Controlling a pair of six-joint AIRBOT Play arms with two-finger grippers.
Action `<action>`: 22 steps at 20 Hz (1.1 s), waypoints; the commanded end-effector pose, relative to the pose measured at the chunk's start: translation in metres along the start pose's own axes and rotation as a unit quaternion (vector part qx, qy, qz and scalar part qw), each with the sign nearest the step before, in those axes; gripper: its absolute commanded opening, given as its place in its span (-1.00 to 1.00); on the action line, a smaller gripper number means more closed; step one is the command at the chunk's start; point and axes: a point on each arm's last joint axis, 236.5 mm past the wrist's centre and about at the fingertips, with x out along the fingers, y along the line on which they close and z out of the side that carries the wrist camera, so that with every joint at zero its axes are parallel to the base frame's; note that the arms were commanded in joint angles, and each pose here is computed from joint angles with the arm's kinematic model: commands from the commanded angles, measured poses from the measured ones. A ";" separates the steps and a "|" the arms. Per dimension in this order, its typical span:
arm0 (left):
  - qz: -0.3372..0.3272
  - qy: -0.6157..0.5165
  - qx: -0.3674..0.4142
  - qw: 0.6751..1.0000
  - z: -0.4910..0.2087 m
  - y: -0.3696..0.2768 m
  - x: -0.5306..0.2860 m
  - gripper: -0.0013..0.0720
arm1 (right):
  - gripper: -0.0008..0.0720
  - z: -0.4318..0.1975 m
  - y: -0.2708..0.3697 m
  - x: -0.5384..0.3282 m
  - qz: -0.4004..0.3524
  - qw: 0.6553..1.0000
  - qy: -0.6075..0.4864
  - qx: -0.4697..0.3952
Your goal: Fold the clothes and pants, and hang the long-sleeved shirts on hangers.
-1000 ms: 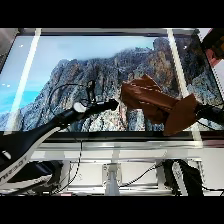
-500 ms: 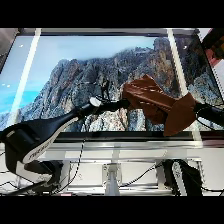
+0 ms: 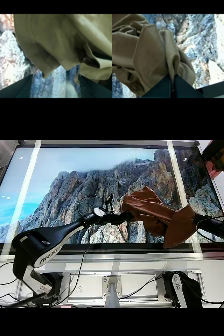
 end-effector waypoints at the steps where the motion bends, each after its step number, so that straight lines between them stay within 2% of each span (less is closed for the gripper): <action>1: -0.004 -0.004 -0.002 1.000 0.004 -0.006 0.003 0.71 | -0.94 0.002 0.008 0.000 0.016 1.000 -0.003 0.010; 5: -0.002 0.012 0.009 1.000 0.010 -0.007 0.015 0.68 | -0.94 0.002 0.013 -0.001 0.028 0.999 -0.005 0.016; 9: 0.062 0.063 0.034 0.996 0.005 0.022 0.020 0.66 | -0.94 0.002 0.013 0.000 0.027 0.999 -0.005 0.016; 11: 0.062 0.051 0.045 0.996 0.015 0.017 0.020 0.29 | -0.94 0.002 0.013 0.000 0.027 0.999 -0.005 0.016; 12: 0.059 0.038 0.048 0.996 0.022 0.014 0.020 0.04 | -0.94 0.002 0.013 0.000 0.027 0.999 -0.005 0.016; 15: 0.056 0.009 0.052 0.997 0.038 0.010 0.020 -0.93 | -0.94 0.001 0.013 -0.001 0.028 0.999 -0.003 0.016; 22: 0.041 -0.046 0.065 0.996 0.086 -0.011 -0.012 -0.94 | -0.94 0.013 0.028 -0.012 0.055 0.998 -0.014 0.024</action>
